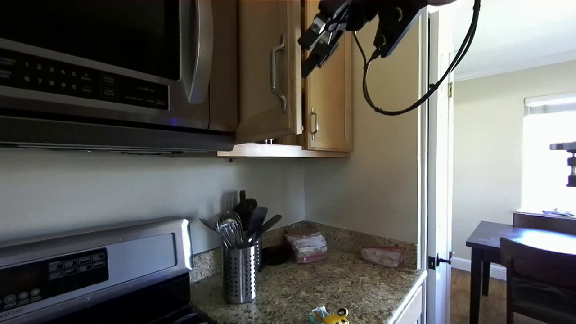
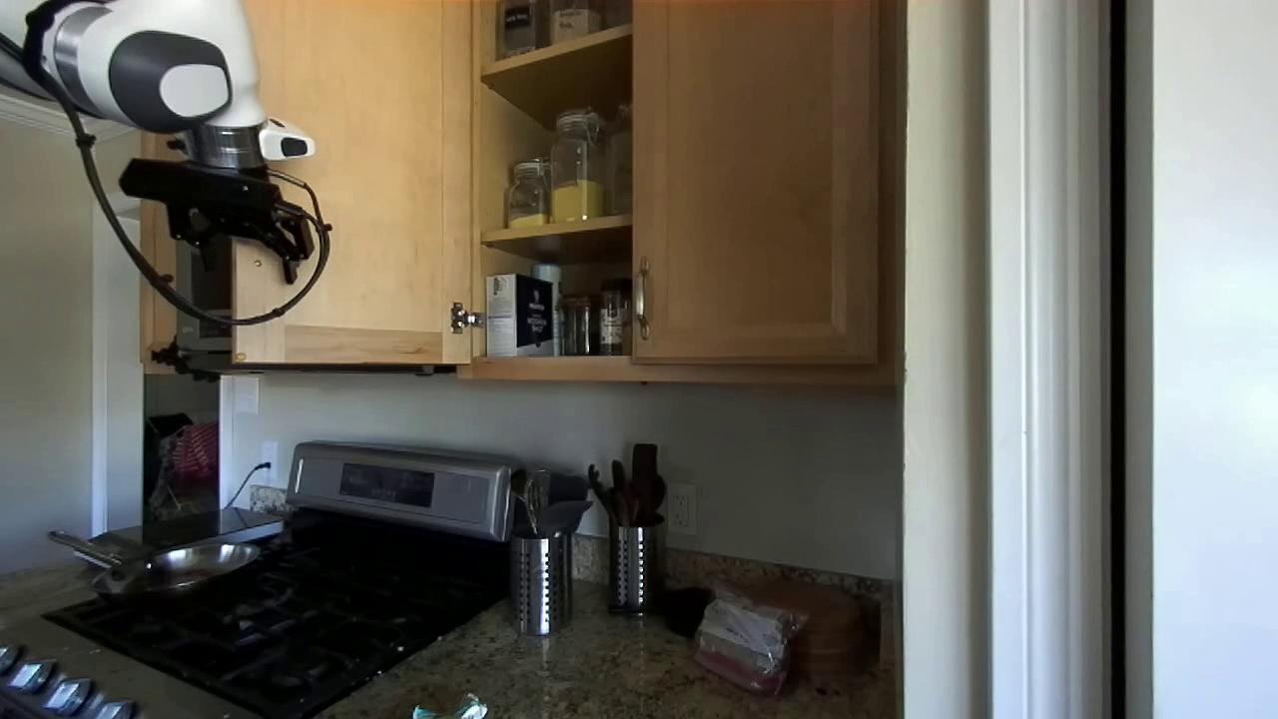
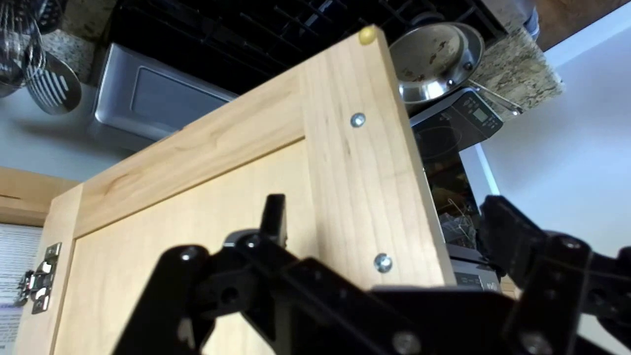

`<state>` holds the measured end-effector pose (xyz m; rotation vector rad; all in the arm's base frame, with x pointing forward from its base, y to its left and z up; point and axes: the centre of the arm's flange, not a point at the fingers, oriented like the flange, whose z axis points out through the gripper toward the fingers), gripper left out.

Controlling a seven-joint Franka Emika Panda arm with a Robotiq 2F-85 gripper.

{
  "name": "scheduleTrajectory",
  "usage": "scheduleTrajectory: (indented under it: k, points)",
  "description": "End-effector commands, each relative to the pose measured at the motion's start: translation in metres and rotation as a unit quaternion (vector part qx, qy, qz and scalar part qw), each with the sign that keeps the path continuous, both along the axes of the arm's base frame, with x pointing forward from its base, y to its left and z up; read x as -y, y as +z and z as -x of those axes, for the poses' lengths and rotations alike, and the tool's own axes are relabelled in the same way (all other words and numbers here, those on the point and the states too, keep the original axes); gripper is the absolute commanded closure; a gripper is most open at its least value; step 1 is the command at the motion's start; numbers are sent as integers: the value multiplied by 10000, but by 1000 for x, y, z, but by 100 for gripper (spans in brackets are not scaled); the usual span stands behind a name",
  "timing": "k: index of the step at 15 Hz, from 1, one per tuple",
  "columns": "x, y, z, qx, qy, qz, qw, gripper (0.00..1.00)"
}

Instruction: Open the left cabinet door, remove the thing and put it on the counter and then close the cabinet door

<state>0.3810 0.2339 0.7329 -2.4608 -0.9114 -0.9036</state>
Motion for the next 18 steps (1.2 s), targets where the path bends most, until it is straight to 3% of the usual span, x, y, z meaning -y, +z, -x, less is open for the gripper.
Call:
scheduleTrajectory:
  k: [1, 6, 13, 18]
  points:
    - [-21, -5, -11, 168, -228, -56, 9996, 0]
    - [-19, -15, -25, 355, -334, 101, 9988, 0]
    - [13, -8, -35, 613, -748, 634, 9933, 0]
    - [40, -9, -50, 527, -1213, 946, 9867, 0]
